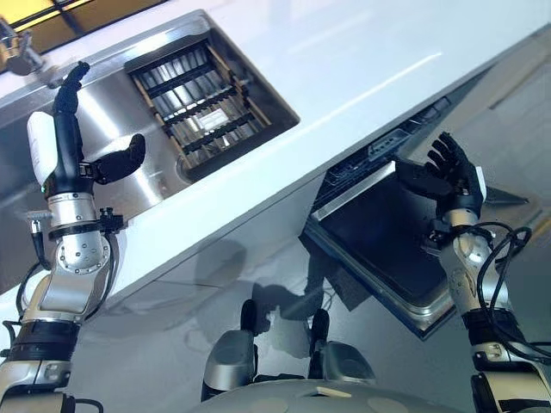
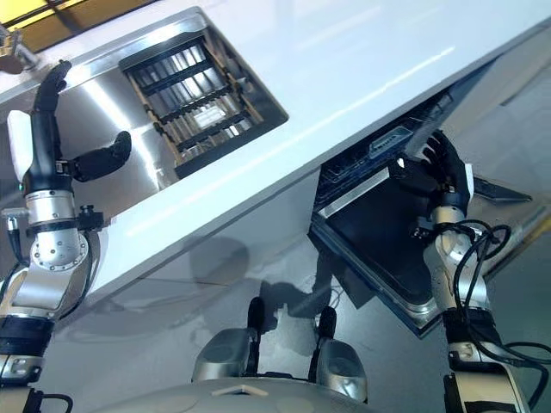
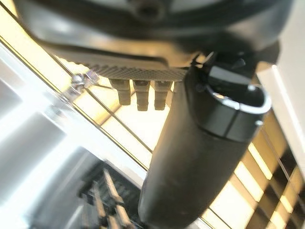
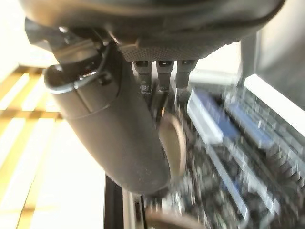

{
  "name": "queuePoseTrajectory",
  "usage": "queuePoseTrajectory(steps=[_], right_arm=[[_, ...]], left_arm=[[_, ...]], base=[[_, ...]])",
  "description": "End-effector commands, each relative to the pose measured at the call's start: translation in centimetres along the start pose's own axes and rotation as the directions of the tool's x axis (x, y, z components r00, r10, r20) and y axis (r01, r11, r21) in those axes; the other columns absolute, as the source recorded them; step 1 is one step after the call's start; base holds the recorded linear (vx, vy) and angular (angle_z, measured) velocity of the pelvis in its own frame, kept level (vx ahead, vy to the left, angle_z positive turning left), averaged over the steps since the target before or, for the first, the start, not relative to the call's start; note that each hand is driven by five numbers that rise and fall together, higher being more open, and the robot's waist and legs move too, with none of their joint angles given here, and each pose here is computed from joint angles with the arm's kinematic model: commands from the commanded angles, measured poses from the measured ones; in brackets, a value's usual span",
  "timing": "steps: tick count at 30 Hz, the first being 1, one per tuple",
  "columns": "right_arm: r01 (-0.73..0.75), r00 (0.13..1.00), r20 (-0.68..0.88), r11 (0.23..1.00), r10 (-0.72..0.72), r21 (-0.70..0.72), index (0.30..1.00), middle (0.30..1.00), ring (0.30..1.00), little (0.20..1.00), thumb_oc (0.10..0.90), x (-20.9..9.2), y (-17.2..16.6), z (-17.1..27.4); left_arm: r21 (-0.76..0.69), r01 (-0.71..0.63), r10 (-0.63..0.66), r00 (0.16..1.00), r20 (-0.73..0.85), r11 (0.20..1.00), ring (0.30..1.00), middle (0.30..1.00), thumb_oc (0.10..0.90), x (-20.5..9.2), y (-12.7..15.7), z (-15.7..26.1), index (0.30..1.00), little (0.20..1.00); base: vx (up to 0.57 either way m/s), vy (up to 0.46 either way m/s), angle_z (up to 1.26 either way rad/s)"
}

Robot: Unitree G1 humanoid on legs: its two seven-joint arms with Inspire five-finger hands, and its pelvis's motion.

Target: Pick up plates and place into dishwasher.

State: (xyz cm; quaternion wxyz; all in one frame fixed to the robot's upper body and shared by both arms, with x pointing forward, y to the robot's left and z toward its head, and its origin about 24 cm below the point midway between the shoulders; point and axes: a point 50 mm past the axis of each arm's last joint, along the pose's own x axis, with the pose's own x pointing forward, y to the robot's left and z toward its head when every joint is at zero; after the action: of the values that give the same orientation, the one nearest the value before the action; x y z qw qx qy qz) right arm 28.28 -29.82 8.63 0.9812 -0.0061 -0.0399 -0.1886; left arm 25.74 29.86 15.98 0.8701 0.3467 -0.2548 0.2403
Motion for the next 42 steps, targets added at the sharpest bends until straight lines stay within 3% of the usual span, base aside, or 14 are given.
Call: queuePoseTrajectory(steps=[1, 7, 13, 19, 29, 42], right_arm=[[0.068, 0.965, 0.256, 0.997, -0.060, -0.024, 0.900, 0.900, 0.900, 0.900, 0.800, 0.6, -2.2, 5.2], [0.288, 0.937, 0.220, 0.956, -0.271, -0.048, 0.900, 0.900, 0.900, 0.900, 0.800, 0.2, -5.4, 4.1], [0.445, 0.890, 0.157, 0.891, -0.429, -0.091, 0.900, 0.900, 0.900, 0.900, 0.800, -0.3, -8.2, 2.5], [0.528, 0.849, 0.023, 0.844, -0.528, -0.092, 0.900, 0.900, 0.900, 0.900, 0.800, -1.1, -10.4, 0.1], [0.604, 0.793, -0.242, 0.776, -0.560, 0.184, 0.900, 0.900, 0.900, 0.900, 0.800, -1.9, -12.0, -3.8], [0.623, 0.782, -0.210, 0.746, -0.586, 0.238, 0.900, 0.900, 0.900, 0.900, 0.800, 0.3, -12.4, -2.5]], left_arm=[[-0.100, -0.068, 0.072, 0.997, 0.040, 0.993, 0.900, 0.900, 0.800, 1.2, 1.6, 0.8, 0.900, 0.900], [-0.427, 0.066, -0.076, 0.997, -0.007, 0.902, 0.900, 0.900, 0.800, 1.1, 0.0, 1.0, 0.900, 0.900], [-0.589, 0.116, -0.152, 0.988, -0.011, 0.800, 0.900, 0.900, 0.800, 1.1, -1.0, 0.9, 0.900, 0.900], [-0.584, 0.080, -0.142, 0.988, -0.061, 0.808, 0.900, 0.900, 0.800, 1.4, -0.5, -0.1, 0.900, 0.900], [-0.535, -0.010, -0.041, 0.996, -0.083, 0.845, 0.900, 0.900, 0.800, 3.4, 1.6, -0.4, 0.900, 0.900], [-0.569, -0.142, 0.200, 0.979, 0.041, 0.810, 0.900, 0.900, 0.800, 6.9, 4.5, 3.1, 0.900, 0.900]], base=[[-0.06, -0.029, -0.25], [-0.06, -0.033, -0.21], [-0.06, -0.024, -0.11], [-0.05, -0.035, -0.05], [-0.10, -0.061, -0.02], [-0.12, 0.011, -0.03]])
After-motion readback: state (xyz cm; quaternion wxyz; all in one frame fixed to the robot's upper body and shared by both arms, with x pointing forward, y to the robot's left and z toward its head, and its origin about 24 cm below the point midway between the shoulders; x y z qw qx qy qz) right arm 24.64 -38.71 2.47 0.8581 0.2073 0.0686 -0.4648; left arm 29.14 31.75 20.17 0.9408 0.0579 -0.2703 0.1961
